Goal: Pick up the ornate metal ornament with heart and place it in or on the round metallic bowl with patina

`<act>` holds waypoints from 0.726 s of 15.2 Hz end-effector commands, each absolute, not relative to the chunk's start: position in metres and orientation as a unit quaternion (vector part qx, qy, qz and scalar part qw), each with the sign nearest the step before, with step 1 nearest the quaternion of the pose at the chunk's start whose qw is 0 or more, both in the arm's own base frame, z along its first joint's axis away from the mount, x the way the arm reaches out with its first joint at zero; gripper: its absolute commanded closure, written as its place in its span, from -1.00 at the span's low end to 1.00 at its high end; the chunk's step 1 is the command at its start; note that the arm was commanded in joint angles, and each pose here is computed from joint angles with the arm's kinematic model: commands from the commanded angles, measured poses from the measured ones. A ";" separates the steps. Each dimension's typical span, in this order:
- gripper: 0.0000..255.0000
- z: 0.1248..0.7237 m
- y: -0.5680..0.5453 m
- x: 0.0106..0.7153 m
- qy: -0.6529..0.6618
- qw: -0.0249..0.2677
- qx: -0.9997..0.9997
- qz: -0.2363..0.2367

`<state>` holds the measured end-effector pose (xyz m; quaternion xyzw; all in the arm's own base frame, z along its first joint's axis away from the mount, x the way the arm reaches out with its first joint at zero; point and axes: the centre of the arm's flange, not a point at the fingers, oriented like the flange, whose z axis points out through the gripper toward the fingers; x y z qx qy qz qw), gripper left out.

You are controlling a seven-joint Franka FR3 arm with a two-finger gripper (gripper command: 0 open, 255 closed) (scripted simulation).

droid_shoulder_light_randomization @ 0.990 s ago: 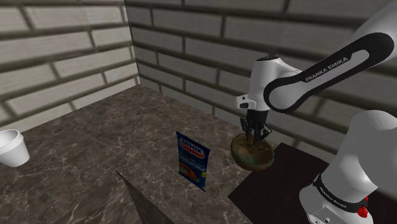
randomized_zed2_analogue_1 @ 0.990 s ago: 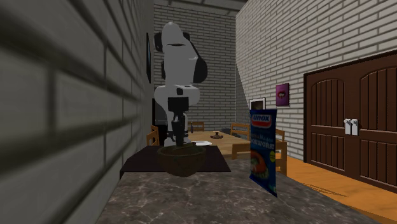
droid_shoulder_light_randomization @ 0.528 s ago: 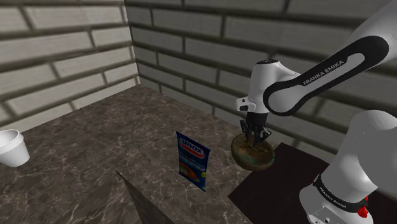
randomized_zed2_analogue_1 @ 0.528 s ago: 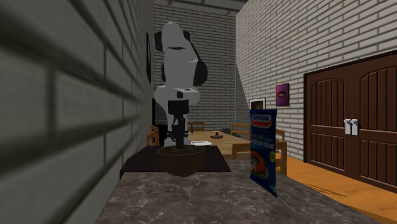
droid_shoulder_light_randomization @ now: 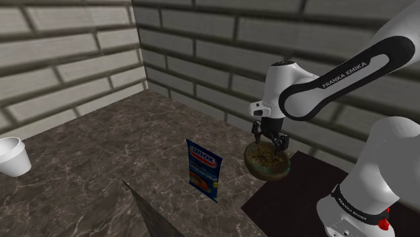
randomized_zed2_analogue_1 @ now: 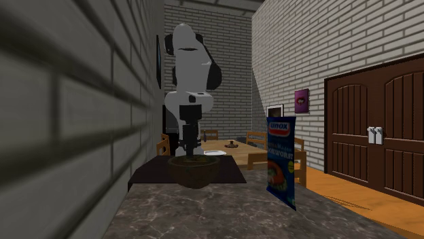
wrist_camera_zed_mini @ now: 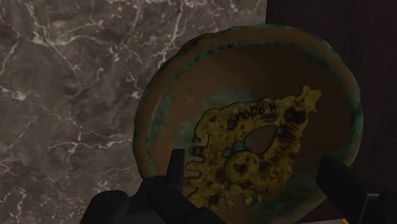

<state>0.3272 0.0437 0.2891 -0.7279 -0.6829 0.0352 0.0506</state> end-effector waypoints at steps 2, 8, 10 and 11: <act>-1.00 0.322 0.042 0.331 -0.683 0.051 -0.728 0.036; -1.00 0.332 0.042 0.333 -0.683 0.051 -0.728 0.036; -1.00 0.332 0.042 0.333 -0.683 0.051 -0.728 0.036; -1.00 0.332 0.042 0.333 -0.683 0.051 -0.728 0.036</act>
